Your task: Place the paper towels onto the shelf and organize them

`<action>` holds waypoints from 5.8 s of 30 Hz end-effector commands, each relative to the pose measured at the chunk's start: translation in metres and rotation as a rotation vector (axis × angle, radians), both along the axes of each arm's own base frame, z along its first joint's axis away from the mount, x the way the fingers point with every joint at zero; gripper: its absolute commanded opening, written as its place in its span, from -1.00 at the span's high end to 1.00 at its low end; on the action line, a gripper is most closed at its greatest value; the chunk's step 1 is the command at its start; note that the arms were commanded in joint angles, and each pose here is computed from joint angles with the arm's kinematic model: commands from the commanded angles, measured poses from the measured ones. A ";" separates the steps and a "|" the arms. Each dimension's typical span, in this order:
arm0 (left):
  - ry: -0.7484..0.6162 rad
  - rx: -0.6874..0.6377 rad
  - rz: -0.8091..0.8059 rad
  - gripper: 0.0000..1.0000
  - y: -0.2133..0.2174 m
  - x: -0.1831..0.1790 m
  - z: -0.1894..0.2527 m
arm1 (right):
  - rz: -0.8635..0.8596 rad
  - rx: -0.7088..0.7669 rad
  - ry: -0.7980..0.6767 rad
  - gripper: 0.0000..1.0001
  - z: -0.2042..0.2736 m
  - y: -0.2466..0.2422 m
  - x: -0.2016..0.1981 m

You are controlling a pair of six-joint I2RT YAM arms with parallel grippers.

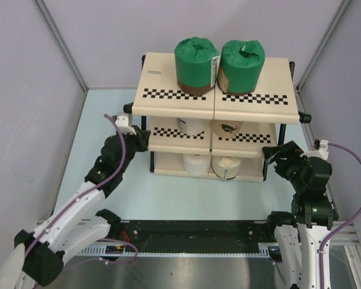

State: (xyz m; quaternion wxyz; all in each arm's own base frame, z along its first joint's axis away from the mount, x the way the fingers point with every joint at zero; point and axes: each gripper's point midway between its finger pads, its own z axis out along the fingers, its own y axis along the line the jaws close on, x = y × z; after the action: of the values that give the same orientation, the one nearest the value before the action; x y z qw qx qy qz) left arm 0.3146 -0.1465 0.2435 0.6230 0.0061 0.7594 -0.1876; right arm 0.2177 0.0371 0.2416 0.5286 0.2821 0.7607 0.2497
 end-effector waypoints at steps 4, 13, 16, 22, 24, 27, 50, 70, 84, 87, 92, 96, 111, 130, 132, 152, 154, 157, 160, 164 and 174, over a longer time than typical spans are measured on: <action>0.164 -0.140 0.206 0.87 0.041 -0.036 -0.046 | 0.059 -0.034 -0.070 -0.76 0.016 0.008 -0.004; 0.126 -0.157 0.160 -0.71 0.044 -0.054 -0.021 | 0.128 0.018 -0.088 -0.76 0.020 0.024 -0.023; 0.119 -0.171 0.135 -0.83 0.045 -0.065 -0.014 | 0.144 0.044 -0.099 -0.74 0.022 0.029 -0.033; 0.150 -0.185 0.101 -0.98 0.053 -0.097 -0.010 | 0.225 0.176 -0.159 -0.43 0.041 0.051 -0.054; 0.131 -0.211 0.094 -0.97 0.057 -0.108 -0.002 | 0.243 0.203 -0.166 -0.36 0.045 0.055 -0.058; 0.127 -0.254 0.067 -0.95 0.059 -0.125 0.005 | 0.278 0.242 -0.171 -0.26 0.052 0.062 -0.062; -0.085 -0.465 -0.272 0.99 -0.028 -0.082 0.092 | 0.112 0.337 -0.307 0.98 0.108 0.044 0.019; -0.182 -0.425 -0.187 0.99 -0.055 -0.004 0.099 | -0.147 0.277 -0.330 1.00 0.098 0.096 0.060; -0.119 -0.422 -0.228 0.99 -0.081 0.001 0.071 | -0.249 0.241 -0.343 1.00 0.082 0.084 0.074; -0.122 -0.449 -0.207 0.99 -0.080 -0.011 0.063 | -0.255 0.237 -0.338 1.00 0.077 0.080 0.072; -0.128 -0.515 -0.135 0.99 -0.074 -0.029 0.052 | -0.256 0.237 -0.338 1.00 0.075 0.075 0.068; -0.141 -0.566 -0.075 0.99 -0.071 -0.030 0.050 | -0.248 0.237 -0.333 1.00 0.073 0.074 0.069; -0.162 -0.843 -0.046 0.99 -0.093 -0.001 0.075 | -0.266 0.248 -0.334 1.00 0.074 0.056 0.075; -0.198 -0.855 -0.028 0.99 -0.101 0.029 0.102 | -0.212 0.256 -0.381 1.00 0.073 0.068 0.124; -0.200 -0.862 -0.029 1.00 -0.098 0.034 0.103 | -0.202 0.256 -0.380 1.00 0.072 0.072 0.127; -0.203 -0.851 0.055 0.99 -0.072 0.065 0.089 | -0.224 0.245 -0.402 1.00 0.070 0.072 0.141; -0.199 -0.846 0.036 0.99 -0.078 0.068 0.090 | -0.210 0.252 -0.411 1.00 0.072 0.076 0.143; -0.185 -0.837 -0.037 0.99 -0.094 0.069 0.095 | -0.173 0.254 -0.408 1.00 0.071 0.085 0.146; -0.177 -0.842 -0.090 0.99 -0.106 0.069 0.099 | -0.133 0.260 -0.408 1.00 0.071 0.093 0.148; -0.160 -0.831 -0.143 1.00 -0.120 0.069 0.097 | -0.111 0.261 -0.413 1.00 0.073 0.098 0.148; -0.141 -0.819 -0.189 0.99 -0.123 0.052 0.090 | -0.113 0.238 -0.410 1.00 0.074 0.094 0.145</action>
State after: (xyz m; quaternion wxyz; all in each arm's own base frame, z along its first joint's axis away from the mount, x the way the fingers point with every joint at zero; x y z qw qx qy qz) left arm 0.3860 -0.2677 0.3024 0.6011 -0.1808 0.6067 -0.4878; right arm 0.3661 0.1348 0.2873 0.6283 0.3350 0.6114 0.3453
